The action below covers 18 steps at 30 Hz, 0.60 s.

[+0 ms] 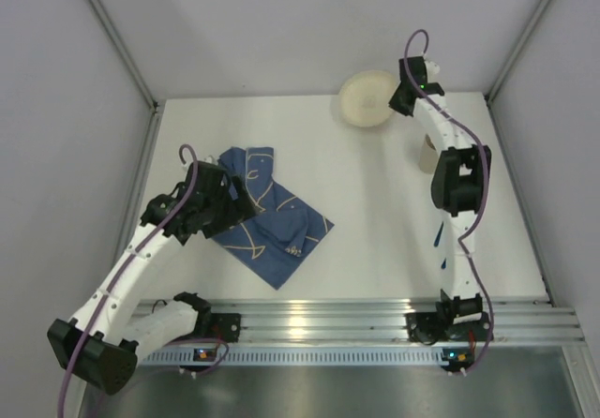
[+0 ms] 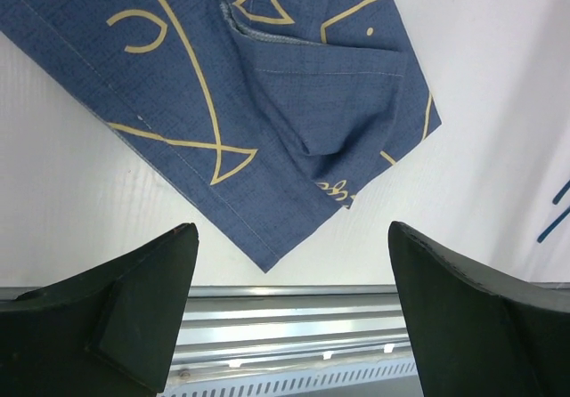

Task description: Set the dinner table for one person

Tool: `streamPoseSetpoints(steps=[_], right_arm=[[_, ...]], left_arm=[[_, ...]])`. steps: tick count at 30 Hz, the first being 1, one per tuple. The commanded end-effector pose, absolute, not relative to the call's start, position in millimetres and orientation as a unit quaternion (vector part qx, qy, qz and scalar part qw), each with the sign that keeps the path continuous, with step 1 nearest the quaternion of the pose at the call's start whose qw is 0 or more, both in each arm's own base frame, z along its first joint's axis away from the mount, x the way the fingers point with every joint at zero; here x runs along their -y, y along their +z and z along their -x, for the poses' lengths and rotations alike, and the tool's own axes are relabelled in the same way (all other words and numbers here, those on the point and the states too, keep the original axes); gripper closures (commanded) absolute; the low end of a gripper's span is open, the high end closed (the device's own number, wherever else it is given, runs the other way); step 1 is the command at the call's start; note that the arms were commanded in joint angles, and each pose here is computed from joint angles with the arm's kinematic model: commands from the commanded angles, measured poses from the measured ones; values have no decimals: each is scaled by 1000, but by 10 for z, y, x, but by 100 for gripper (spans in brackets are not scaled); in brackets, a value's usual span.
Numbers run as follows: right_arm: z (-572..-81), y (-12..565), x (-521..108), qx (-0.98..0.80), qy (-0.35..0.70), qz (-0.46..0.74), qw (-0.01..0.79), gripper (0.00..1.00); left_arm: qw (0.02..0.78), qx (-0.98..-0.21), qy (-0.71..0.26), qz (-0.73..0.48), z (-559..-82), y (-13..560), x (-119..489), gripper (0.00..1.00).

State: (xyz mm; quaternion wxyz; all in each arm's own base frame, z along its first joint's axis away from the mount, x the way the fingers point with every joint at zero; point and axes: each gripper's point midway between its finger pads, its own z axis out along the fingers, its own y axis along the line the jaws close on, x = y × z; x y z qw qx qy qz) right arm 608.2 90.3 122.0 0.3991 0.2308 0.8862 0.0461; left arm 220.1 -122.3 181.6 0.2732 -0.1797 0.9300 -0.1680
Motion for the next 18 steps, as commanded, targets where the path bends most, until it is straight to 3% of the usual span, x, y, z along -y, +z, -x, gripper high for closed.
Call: streamPoseSetpoints(steps=[1, 4, 9, 13, 18], right_arm=[[-6245, 1699, -773, -846, 55, -271, 456, 70], [-6232, 1667, -834, -852, 68, -261, 448, 54], [-6101, 1543, -840, -864, 65, -261, 425, 48], [-6023, 1828, -896, -862, 84, -245, 436, 41], [-5643, 2200, -1431, -875, 168, -160, 425, 36]], left_arm=[[264, -931, -156, 196, -2108, 1759, 1162, 7], [261, -932, -157, 194, -2111, 1750, 1179, 7], [253, -937, -159, 181, -2144, 1718, 1232, 8], [256, -937, -164, 169, -2189, 1724, 1272, 7], [244, -944, -152, 159, -2191, 1583, 1278, 7]])
